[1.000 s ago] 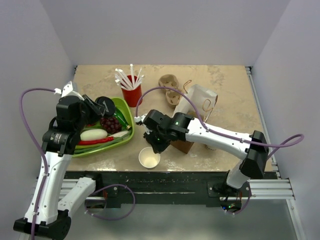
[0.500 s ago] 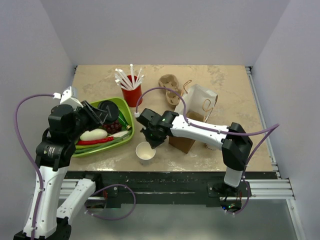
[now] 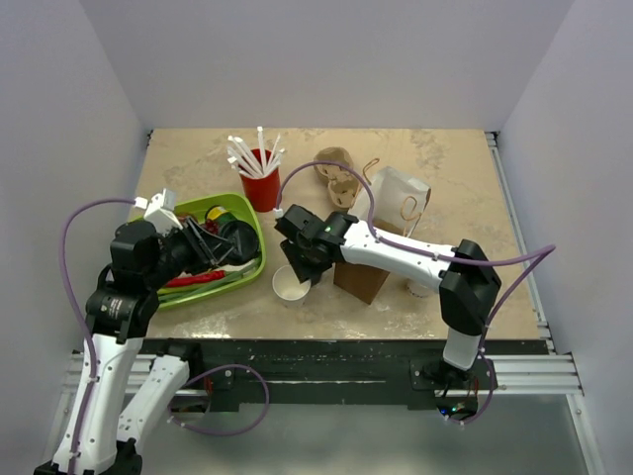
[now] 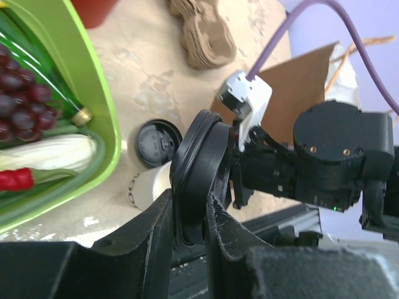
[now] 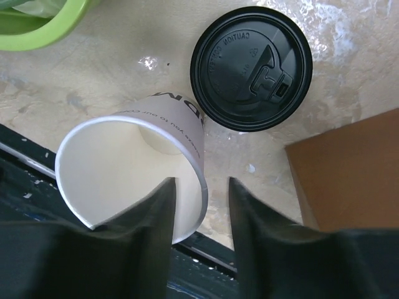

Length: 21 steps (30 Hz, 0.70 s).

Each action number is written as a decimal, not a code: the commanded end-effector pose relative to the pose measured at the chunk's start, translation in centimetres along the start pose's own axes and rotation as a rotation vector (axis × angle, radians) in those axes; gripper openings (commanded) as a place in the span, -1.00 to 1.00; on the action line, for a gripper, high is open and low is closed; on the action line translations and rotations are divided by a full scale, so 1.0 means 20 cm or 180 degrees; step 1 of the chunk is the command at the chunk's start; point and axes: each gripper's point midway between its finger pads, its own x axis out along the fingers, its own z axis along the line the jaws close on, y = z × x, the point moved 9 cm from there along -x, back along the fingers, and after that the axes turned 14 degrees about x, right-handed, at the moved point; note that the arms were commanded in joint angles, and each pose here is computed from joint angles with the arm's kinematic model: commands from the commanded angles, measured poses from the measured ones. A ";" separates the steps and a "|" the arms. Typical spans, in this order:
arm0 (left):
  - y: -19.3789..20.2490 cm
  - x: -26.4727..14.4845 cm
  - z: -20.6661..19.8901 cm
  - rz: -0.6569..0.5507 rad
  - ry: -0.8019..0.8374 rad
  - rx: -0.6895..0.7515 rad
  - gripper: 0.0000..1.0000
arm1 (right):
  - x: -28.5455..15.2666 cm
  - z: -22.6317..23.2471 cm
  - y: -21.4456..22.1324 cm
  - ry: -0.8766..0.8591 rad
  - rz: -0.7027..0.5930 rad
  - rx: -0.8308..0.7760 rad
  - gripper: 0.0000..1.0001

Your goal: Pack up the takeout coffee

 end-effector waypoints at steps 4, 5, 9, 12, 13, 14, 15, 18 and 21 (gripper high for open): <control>0.05 0.04 -0.04 0.0123 0.0631 -0.0073 -0.71 | -0.38 0.03 -0.15 -0.0290 -0.0762 0.0112 0.04; 0.06 0.05 -0.04 0.0137 0.0678 -0.0073 -0.71 | -0.42 0.04 -0.16 -0.0384 -0.0850 0.0062 0.06; 0.09 0.13 -0.04 0.0301 0.0979 -0.0101 -0.71 | -0.63 -0.03 -0.14 -0.0656 -0.1217 -0.0164 0.28; 0.12 0.21 -0.02 0.0542 0.1178 -0.0177 -0.72 | -0.74 -0.10 -0.14 -0.0561 -0.1459 -0.0196 0.38; 0.14 0.24 -0.01 0.0625 0.1203 -0.0212 -0.70 | -0.77 -0.11 -0.14 -0.0548 -0.1531 -0.0190 0.41; 0.15 0.25 -0.01 0.0692 0.1289 -0.0213 -0.69 | -0.79 -0.12 -0.14 -0.0517 -0.1620 -0.0150 0.47; 0.17 0.27 0.00 0.0741 0.1326 -0.0227 -0.68 | -0.82 -0.13 -0.15 -0.0538 -0.1707 -0.0126 0.56; 0.22 0.33 0.04 0.0916 0.1328 -0.0298 -0.67 | -0.87 -0.15 -0.14 -0.0697 -0.1957 -0.0034 0.77; 0.25 0.38 0.07 0.0980 0.1318 -0.0326 -0.63 | -0.89 -0.15 -0.13 -0.0920 -0.2099 -0.0002 0.92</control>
